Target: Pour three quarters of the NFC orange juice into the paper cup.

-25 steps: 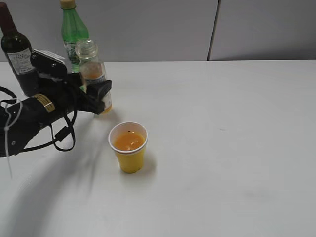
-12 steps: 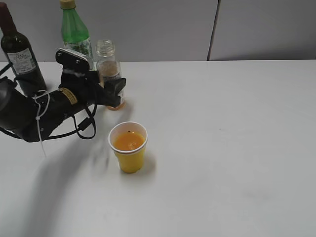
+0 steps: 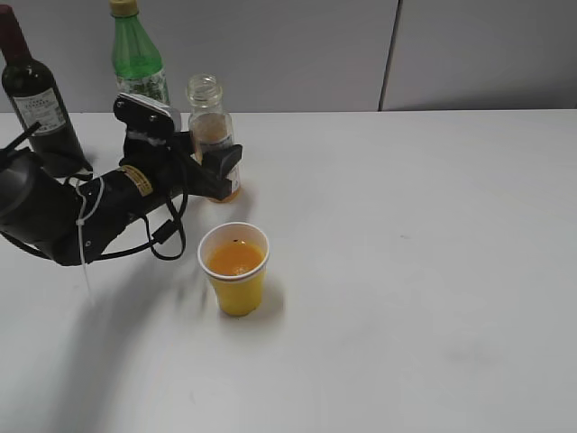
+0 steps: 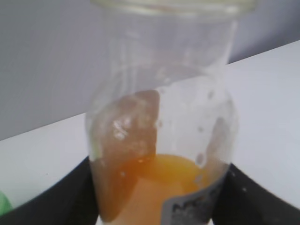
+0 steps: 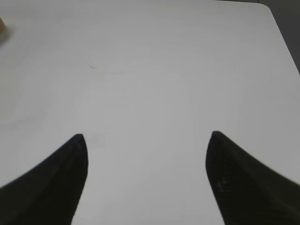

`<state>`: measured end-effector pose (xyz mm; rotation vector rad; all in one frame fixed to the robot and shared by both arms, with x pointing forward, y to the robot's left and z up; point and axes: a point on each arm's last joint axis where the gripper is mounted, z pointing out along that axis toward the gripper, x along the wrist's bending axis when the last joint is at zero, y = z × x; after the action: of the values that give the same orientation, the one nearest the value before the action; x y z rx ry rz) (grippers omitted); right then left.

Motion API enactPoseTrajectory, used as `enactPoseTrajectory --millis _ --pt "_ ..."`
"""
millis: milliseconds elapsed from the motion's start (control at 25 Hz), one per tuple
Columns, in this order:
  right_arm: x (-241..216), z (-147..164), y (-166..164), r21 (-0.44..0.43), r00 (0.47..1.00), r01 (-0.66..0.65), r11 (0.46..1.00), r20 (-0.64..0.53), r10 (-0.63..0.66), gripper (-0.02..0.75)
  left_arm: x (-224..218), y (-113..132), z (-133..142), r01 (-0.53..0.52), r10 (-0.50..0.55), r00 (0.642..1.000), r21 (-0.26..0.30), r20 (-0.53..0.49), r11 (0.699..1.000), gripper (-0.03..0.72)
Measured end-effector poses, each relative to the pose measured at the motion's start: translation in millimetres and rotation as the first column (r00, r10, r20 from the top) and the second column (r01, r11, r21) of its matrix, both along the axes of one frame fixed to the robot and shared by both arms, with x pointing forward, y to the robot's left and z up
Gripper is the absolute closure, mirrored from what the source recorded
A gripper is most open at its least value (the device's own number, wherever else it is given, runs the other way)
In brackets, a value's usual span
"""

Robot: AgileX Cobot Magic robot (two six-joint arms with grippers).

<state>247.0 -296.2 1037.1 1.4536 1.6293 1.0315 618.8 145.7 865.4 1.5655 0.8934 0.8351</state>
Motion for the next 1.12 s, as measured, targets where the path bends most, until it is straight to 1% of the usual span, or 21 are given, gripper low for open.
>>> enactPoseTrajectory --millis 160,400,520,640,800,960,1120 --pt "0 0 0 0.0 1.0 0.0 1.0 0.0 0.0 0.146 0 0 5 -0.002 0.002 1.0 0.012 -0.018 1.0 0.197" --pt "0 0 0 0.0 1.0 0.0 1.0 0.0 0.0 0.146 0 1 7 -0.004 0.005 0.999 0.024 -0.036 1.0 0.093" --pt "0 0 0 0.0 1.0 0.0 1.0 0.0 0.0 0.146 0 1 10 -0.004 0.005 0.999 0.023 -0.032 1.0 0.06" --pt "0 0 0 0.0 1.0 0.0 1.0 0.0 0.0 0.146 0 1 13 -0.006 0.007 0.999 0.033 -0.048 0.999 0.051" --pt "0 0 0 0.0 1.0 0.0 1.0 0.0 0.0 0.146 -6 4 31 -0.017 0.018 0.999 0.023 -0.03 1.0 0.048" --pt "0 0 0 0.0 1.0 0.0 1.0 0.0 0.0 0.146 -23 13 43 -0.04 0.04 0.999 0.007 -0.03 0.999 0.048" --pt "0 0 0 0.0 1.0 0.0 1.0 0.0 0.0 0.146 -46 22 50 -0.049 0.049 0.998 0.008 -0.046 0.999 0.048"
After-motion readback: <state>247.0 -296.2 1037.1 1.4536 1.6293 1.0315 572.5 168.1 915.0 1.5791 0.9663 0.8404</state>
